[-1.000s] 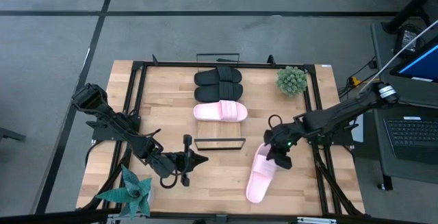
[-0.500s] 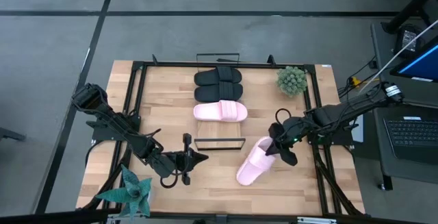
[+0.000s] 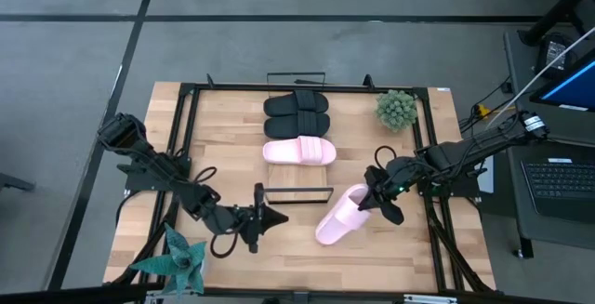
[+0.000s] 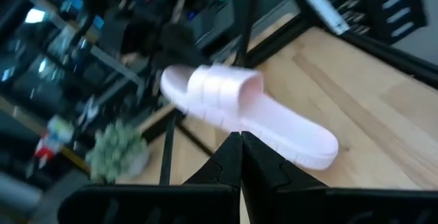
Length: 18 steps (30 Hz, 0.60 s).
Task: Pick and place slides into the shelf
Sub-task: Put the pink slide on the shelf
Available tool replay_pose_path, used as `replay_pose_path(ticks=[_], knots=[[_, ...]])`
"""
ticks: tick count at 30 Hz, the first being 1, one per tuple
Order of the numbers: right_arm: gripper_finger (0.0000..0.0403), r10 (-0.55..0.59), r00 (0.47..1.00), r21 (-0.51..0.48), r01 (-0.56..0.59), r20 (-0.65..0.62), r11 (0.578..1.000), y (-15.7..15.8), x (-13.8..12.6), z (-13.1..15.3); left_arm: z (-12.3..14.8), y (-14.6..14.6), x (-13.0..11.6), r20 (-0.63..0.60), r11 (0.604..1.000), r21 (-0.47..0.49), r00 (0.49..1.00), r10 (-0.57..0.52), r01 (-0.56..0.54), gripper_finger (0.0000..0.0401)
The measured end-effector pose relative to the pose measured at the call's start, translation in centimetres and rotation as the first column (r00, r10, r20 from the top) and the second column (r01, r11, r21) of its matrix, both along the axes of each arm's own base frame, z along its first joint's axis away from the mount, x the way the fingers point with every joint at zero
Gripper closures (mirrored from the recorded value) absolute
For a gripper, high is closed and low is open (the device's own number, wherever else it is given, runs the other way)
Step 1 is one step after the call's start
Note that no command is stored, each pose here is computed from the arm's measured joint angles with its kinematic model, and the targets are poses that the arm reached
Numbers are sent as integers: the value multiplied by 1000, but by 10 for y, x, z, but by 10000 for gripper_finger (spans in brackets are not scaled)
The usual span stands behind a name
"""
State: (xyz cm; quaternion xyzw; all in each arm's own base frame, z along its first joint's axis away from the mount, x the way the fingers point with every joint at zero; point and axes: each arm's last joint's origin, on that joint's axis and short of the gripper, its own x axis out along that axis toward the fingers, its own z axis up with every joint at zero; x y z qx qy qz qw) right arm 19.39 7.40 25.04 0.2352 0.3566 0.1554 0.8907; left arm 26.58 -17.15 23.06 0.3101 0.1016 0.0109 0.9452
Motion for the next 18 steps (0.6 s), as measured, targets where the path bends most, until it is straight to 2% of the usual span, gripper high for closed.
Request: replay_pose_path(ticks=[4, 8, 14, 18], knots=[[403, 0, 1000, 7, 0, 19, 1000, 0, 1, 2, 1, 4, 5, -3, 995, 64, 997, -82, 82, 401], [403, -2, 999, 15, 1, 38, 1000, 1, 2, 3, 1, 10, 9, -5, 995, 77, 998, -66, 66, 395], [403, -12, 999, 36, 11, 46, 999, 1, 3, 5, 1, 15, 11, -12, 987, 150, 998, -64, 65, 340], [403, -65, 996, 41, 62, 69, 997, 0, 5, 7, 2, 18, 13, -8, 979, 200, 999, -40, 41, 298]])
